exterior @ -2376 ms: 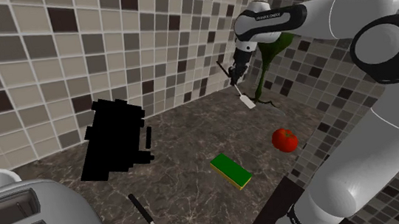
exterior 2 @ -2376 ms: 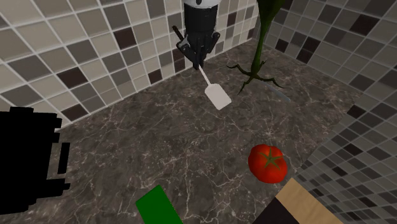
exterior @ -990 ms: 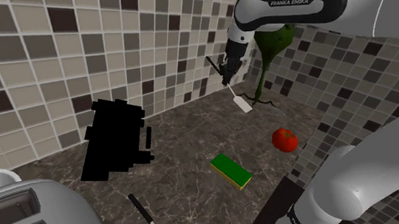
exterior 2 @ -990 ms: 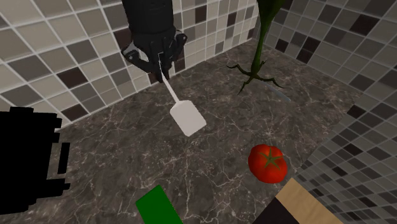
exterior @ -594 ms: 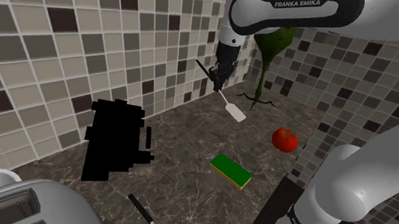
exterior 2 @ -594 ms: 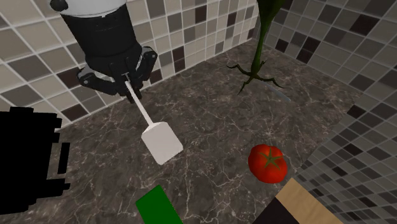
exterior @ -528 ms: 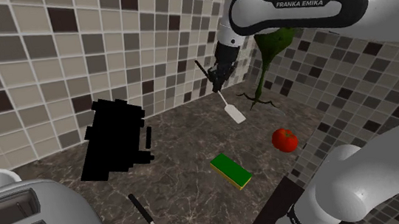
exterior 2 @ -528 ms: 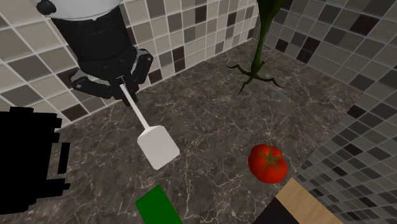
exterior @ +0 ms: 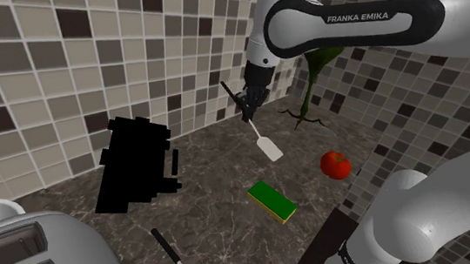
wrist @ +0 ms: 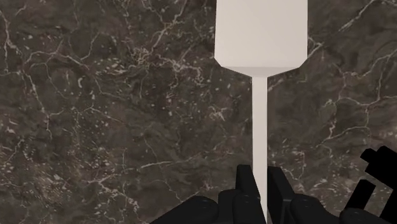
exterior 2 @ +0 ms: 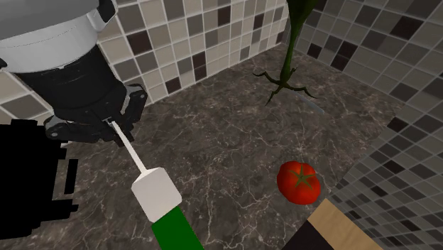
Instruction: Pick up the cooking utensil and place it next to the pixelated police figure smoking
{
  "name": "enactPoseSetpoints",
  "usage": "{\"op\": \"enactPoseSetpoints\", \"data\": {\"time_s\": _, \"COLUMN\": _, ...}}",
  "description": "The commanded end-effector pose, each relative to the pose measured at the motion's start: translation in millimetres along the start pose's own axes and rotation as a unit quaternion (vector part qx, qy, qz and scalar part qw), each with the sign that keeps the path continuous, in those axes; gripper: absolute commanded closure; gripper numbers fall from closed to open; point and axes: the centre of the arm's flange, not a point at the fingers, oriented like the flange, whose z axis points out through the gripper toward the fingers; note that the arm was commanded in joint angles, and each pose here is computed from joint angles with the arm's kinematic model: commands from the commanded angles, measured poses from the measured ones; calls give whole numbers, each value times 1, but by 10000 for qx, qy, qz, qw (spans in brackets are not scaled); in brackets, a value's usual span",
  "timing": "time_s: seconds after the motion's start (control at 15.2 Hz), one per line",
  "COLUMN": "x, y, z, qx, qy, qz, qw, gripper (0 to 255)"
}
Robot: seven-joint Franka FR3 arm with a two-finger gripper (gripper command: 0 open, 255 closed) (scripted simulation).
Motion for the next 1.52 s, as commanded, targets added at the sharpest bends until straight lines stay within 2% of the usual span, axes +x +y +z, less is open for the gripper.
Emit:
{"op": "enactPoseSetpoints", "data": {"time_s": 0.0, "x": 0, "y": -1, "z": 11, "qx": 0, "qy": 2, "qz": 1, "qw": 10000, "gripper": 255}}
{"op": "enactPoseSetpoints", "data": {"time_s": 1.45, "x": -8, "y": -1, "z": 127, "qx": 0, "qy": 2, "qz": 1, "qw": 10000, "gripper": 255}}
